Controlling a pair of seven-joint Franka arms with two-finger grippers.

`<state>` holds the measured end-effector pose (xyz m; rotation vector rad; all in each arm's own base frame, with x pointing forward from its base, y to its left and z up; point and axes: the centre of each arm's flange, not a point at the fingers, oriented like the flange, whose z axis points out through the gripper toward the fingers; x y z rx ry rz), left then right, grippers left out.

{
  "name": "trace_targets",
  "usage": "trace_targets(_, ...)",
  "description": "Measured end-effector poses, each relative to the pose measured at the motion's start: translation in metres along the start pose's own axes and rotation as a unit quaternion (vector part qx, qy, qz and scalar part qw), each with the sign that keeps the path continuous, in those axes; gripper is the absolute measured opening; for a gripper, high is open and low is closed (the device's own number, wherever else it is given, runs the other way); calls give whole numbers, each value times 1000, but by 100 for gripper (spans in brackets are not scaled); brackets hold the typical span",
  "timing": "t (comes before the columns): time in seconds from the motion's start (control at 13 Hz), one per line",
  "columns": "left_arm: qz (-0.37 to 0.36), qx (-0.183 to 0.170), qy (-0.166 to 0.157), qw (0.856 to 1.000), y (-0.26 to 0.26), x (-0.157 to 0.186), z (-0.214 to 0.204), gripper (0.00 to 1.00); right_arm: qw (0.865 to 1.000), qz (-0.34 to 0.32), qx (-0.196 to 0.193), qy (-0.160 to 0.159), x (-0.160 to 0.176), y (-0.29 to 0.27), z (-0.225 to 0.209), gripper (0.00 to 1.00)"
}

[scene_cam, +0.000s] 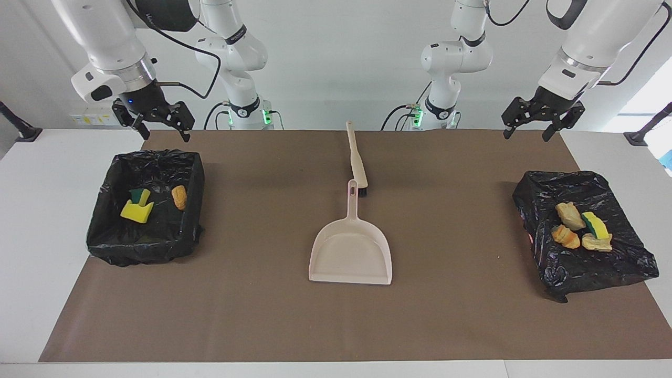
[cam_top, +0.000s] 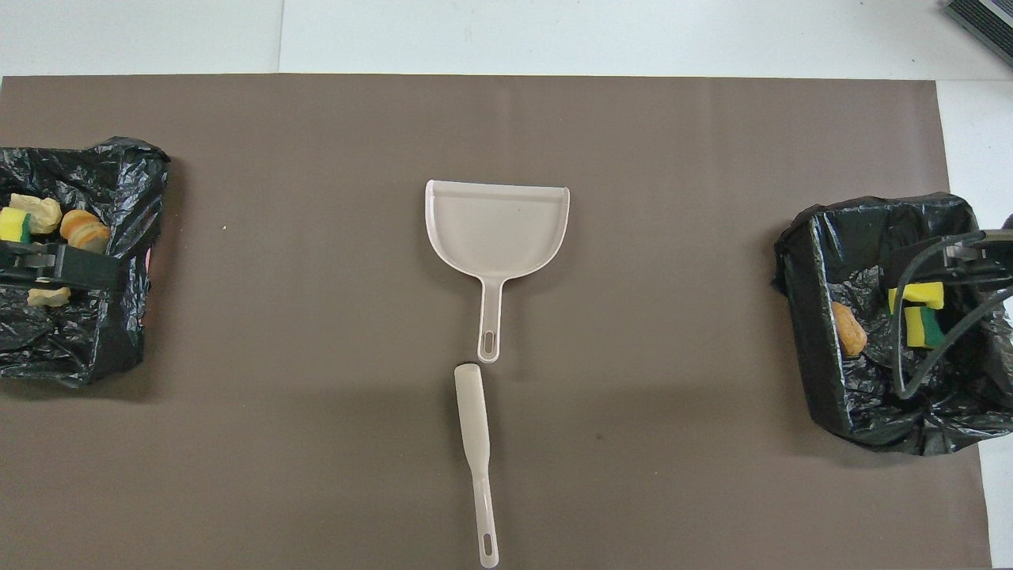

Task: Sweep and dump trash in bin

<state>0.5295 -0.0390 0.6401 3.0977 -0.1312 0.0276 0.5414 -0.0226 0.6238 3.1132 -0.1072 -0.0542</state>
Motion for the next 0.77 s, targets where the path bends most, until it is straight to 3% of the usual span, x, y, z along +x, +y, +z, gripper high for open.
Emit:
trace_targets(0.46, -14, 1, 17, 1000, 1, -6, -17, 100, 1000, 2, 0, 0, 0, 2, 0, 100)
trace_targets(0.77, -14, 0, 3, 1000, 1, -9, -14, 100, 1000, 2, 0, 0, 0, 2, 0, 100)
